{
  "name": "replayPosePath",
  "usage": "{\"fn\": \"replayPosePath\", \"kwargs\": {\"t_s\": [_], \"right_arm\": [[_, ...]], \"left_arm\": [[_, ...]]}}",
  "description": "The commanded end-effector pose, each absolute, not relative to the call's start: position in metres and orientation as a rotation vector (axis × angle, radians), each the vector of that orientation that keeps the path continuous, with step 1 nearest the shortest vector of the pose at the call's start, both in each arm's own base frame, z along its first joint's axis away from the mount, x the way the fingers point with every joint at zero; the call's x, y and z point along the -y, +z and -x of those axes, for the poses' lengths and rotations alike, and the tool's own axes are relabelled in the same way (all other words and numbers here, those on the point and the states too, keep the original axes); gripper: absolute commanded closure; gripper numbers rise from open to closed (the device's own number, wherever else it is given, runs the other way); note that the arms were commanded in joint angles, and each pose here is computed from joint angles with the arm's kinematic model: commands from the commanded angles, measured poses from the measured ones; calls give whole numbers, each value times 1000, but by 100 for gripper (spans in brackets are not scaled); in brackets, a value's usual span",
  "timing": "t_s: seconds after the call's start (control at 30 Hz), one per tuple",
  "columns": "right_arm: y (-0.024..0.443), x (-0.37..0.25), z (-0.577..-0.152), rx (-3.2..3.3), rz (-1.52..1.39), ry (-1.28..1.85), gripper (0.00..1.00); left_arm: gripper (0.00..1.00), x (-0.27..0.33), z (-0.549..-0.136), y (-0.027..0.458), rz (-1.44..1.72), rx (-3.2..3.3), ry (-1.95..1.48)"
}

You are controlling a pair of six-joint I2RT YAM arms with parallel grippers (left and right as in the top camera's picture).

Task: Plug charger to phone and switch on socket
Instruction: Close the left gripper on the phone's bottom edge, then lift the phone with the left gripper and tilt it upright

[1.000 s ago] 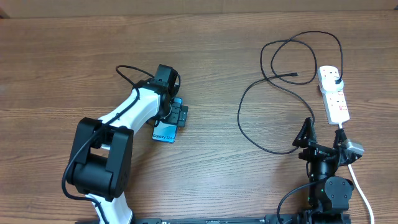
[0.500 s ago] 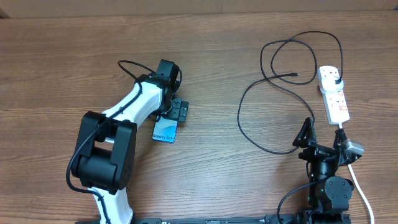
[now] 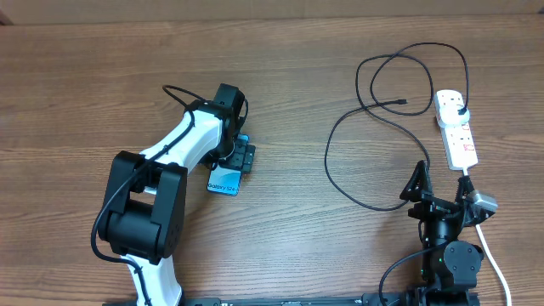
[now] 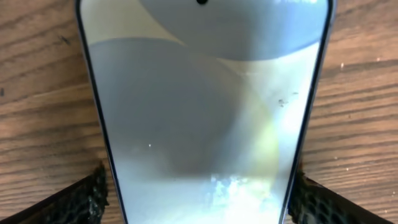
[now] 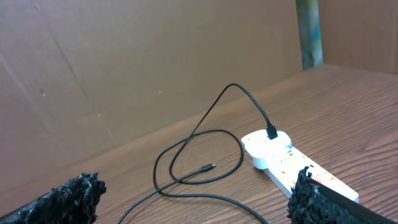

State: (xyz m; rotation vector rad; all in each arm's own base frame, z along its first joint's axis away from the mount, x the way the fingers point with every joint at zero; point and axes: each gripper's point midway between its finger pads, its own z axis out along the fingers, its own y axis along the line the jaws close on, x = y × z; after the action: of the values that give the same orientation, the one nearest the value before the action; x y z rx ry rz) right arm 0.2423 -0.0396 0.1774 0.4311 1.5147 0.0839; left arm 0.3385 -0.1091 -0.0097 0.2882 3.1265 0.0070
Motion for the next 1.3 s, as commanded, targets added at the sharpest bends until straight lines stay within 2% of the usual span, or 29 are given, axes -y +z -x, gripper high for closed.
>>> {"fn": "replayPosePath", "kwargs": {"t_s": [0.0, 0.2, 0.53, 0.67, 0.87, 1.27], "right_arm": [[176, 40, -242, -1510, -429, 79, 0], [176, 40, -242, -1511, -429, 79, 0], [176, 40, -242, -1511, -429, 79, 0], [176, 40, -242, -1511, -429, 79, 0], [176, 40, -242, -1511, -429, 79, 0], [176, 40, -242, -1511, -429, 79, 0]], "left_arm": [[0, 120, -270, -70, -236, -3410, -195], [0, 124, -285, -73, -241, -3346, -217], [0, 135, -282, -71, -214, -3355, -326], [11, 141, -280, -69, -207, -3358, -386], [18, 147, -278, -67, -201, -3360, -445], [25, 172, -267, -54, -178, -3366, -739]]}}
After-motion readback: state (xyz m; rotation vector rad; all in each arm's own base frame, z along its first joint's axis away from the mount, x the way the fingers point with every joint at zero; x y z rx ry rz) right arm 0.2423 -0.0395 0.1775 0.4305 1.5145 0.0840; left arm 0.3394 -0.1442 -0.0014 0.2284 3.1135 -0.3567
